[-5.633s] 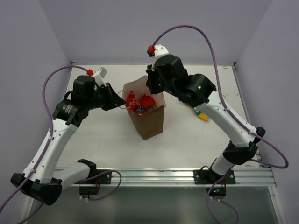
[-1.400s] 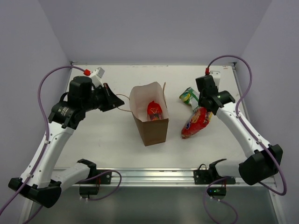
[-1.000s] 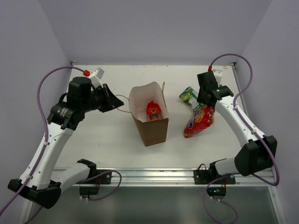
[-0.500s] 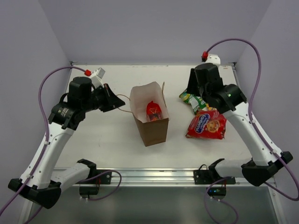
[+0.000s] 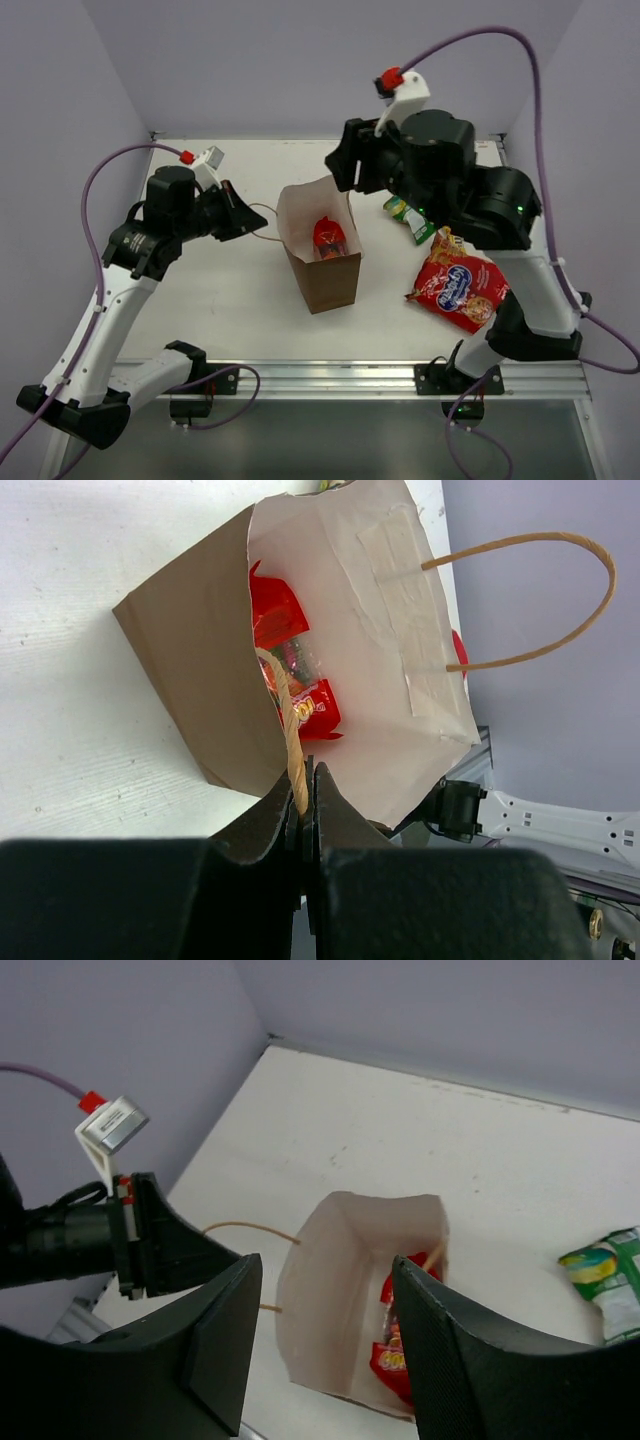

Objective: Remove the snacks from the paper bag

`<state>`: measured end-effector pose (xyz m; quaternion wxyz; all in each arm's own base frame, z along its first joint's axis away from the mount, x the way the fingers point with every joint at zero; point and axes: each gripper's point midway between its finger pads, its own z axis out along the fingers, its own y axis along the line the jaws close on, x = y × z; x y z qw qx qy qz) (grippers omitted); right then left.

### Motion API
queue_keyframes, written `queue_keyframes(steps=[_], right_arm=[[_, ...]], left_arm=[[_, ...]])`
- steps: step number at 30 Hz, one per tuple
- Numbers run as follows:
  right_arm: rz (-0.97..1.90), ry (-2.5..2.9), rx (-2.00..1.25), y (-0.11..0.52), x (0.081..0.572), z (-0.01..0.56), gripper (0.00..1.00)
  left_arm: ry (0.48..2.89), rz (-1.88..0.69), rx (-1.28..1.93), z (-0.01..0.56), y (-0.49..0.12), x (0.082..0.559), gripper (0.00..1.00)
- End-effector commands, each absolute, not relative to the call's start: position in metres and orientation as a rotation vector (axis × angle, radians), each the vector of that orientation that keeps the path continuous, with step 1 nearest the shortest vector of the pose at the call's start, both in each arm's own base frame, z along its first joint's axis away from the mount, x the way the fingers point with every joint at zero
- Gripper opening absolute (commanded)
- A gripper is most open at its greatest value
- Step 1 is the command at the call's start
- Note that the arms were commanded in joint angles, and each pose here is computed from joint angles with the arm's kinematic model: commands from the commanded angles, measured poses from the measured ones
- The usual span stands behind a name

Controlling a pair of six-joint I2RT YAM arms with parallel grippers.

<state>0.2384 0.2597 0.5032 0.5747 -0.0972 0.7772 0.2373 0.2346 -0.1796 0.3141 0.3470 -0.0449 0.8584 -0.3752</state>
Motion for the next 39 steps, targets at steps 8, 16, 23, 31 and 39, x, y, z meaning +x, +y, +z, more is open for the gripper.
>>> queue_keyframes(steps=[8, 16, 23, 31, 39], right_arm=[[0.649, 2.097, -0.482, 0.379, 0.244, 0.398, 0.55], [0.428, 2.304, -0.365, 0.356, 0.265, 0.315, 0.47], [0.271, 2.386, -0.36, 0.327, 0.26, 0.272, 0.41], [0.208, 2.433, -0.392, 0.313, 0.251, 0.245, 0.35], [0.212, 2.466, -0.458, 0.311, 0.242, 0.227, 0.35]], left_arm=[[2.167, -0.991, -0.091, 0.332, -0.18, 0.232, 0.01], [2.161, -0.992, -0.08, 0.338, -0.179, 0.23, 0.01], [2.158, -0.998, -0.075, 0.336, -0.181, 0.231, 0.01], [2.149, -1.009, -0.071, 0.337, -0.182, 0.231, 0.01], [2.148, -1.019, -0.077, 0.336, -0.182, 0.23, 0.01]])
